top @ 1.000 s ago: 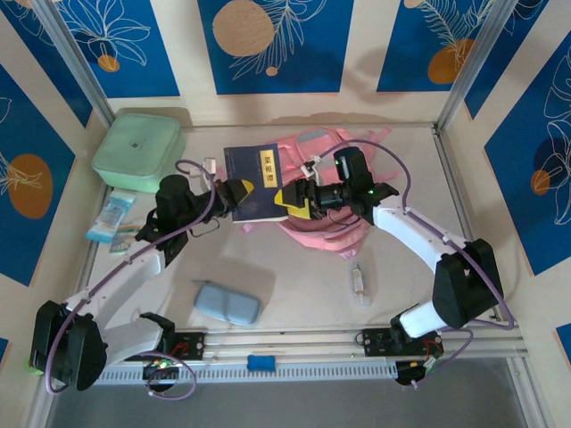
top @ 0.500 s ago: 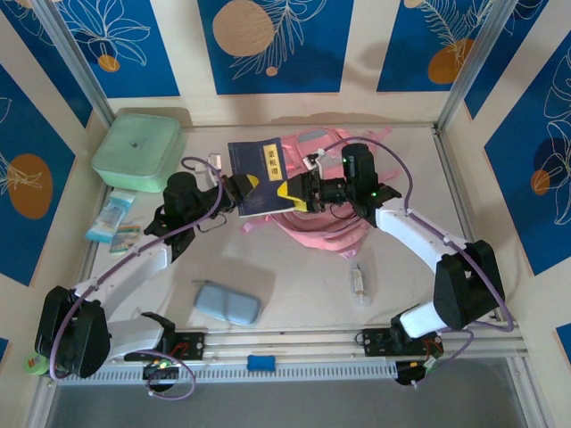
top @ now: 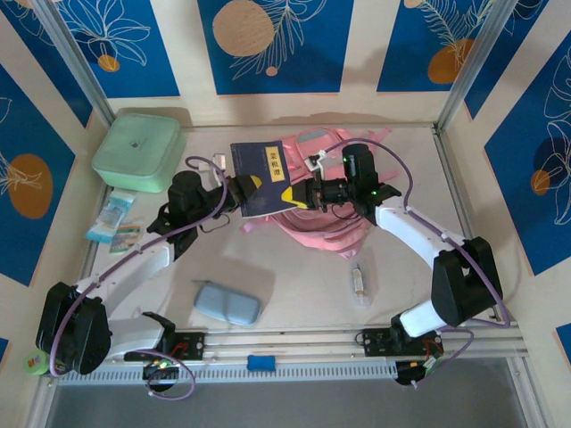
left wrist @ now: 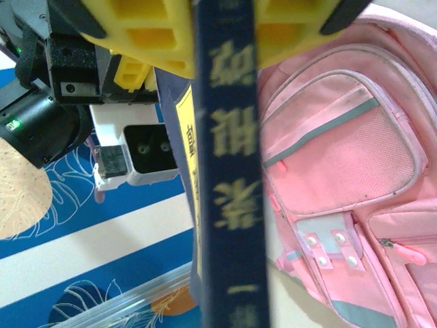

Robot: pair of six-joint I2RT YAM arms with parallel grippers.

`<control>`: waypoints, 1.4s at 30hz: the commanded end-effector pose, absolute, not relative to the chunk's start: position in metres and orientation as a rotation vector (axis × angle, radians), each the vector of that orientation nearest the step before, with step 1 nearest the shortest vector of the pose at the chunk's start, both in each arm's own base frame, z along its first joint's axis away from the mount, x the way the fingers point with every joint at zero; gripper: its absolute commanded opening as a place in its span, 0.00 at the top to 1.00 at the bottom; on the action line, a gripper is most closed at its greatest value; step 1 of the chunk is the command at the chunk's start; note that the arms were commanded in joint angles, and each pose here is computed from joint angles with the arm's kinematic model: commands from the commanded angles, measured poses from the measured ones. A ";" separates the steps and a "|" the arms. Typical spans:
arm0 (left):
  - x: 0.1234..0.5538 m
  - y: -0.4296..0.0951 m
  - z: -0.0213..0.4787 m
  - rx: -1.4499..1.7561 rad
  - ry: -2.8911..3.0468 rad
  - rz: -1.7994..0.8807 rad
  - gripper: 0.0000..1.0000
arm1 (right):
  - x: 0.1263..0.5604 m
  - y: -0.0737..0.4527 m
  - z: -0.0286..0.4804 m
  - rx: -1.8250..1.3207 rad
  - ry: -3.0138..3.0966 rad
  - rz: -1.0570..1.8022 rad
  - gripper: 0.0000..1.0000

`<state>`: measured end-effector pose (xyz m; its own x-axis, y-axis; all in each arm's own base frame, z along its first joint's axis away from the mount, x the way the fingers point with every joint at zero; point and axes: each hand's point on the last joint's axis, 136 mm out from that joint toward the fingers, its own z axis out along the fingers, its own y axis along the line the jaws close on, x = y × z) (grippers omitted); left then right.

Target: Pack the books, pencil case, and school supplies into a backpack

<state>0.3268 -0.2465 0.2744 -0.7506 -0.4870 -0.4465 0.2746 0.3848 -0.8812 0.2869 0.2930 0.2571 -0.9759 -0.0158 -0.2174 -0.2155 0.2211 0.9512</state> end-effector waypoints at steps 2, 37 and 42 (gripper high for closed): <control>0.321 -0.251 0.279 -0.027 2.000 -1.308 0.61 | 0.285 0.276 0.263 -0.230 2.348 1.701 1.00; 0.389 -0.436 0.104 1.207 2.108 -0.178 0.31 | 0.264 0.045 0.210 0.737 2.373 0.933 1.00; 0.402 -0.432 0.095 1.181 2.135 -0.089 0.44 | 0.267 0.047 0.212 0.718 2.365 0.958 1.00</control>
<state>0.3936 -0.4386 0.0934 -0.3521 0.6982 -0.6233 0.7949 0.5747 0.1947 0.2653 0.0406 0.2039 -0.7254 0.6548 -0.2120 0.3492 0.6156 0.7065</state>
